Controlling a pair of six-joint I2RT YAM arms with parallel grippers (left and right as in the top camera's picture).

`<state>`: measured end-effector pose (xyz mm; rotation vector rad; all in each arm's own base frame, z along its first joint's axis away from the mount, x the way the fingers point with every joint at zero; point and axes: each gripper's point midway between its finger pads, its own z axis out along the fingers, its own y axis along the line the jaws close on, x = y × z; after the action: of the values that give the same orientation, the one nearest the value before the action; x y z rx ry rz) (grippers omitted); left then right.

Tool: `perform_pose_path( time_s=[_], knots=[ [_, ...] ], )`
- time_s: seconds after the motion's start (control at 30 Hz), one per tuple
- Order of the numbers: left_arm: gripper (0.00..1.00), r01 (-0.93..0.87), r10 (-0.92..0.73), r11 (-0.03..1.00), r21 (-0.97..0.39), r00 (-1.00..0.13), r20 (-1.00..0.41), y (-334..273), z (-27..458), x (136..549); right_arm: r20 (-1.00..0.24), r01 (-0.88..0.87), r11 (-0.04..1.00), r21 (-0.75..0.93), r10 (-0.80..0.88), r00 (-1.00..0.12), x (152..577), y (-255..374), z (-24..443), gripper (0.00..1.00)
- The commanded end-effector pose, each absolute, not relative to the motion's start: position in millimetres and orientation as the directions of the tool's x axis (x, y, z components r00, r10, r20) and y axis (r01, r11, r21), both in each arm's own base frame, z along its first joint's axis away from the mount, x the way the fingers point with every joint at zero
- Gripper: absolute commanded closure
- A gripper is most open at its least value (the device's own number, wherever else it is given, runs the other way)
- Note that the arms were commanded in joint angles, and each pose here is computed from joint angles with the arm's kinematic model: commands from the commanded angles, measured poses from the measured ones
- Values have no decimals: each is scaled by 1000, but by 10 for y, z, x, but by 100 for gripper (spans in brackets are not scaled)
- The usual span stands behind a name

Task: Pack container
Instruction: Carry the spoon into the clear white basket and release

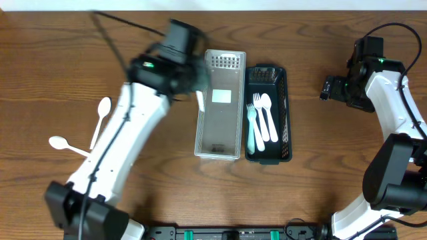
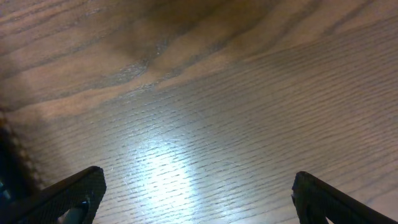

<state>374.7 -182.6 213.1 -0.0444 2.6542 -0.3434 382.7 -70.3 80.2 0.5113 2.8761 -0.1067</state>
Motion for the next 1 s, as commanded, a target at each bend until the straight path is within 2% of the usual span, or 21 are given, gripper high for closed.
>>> perform_pose_path(
  time_s=[0.0, 0.13, 0.17, 0.27, 0.4, 0.53, 0.7, 0.83, 0.97],
  knots=[
    [94, 107, 45, 983, -147, -926, -374, -2073, 1681, 3655, -254, 344, 939, -21, 328, -910, 3858, -720, 911, 1],
    [94, 139, 107, 986, -94, -952, -286, -2235, 1255, 3583, -254, 345, 939, -22, 328, -910, 3856, -722, 910, 1],
    [89, 143, 116, 986, -85, -958, -262, -2255, 1156, 3566, -253, 345, 938, -21, 329, -910, 3856, -721, 910, 1],
    [59, 145, 127, 987, -66, -966, -223, -2263, 998, 3540, -254, 345, 938, -22, 329, -910, 3856, -722, 910, 1],
    [42, 166, 142, 984, -72, -955, -260, -2228, 1156, 3579, -254, 345, 939, -22, 328, -910, 3858, -722, 911, 1],
    [39, 113, 81, 991, -67, -929, -361, -1941, 1639, 3650, -258, 345, 939, -21, 328, -909, 3867, -724, 913, 1],
    [34, -147, -109, 987, 65, -911, -398, -911, 2044, 3532, -264, 345, 938, -19, 328, -907, 3881, -726, 917, 1],
    [33, -300, -250, 948, 109, -910, -331, -281, 1964, 3343, -265, 345, 938, -19, 328, -907, 3884, -726, 918, 1],
    [30, -400, -365, 910, 110, -898, -245, 80, 1599, 3205, -264, 345, 938, -19, 328, -907, 3883, -726, 917, 1]
  ],
)
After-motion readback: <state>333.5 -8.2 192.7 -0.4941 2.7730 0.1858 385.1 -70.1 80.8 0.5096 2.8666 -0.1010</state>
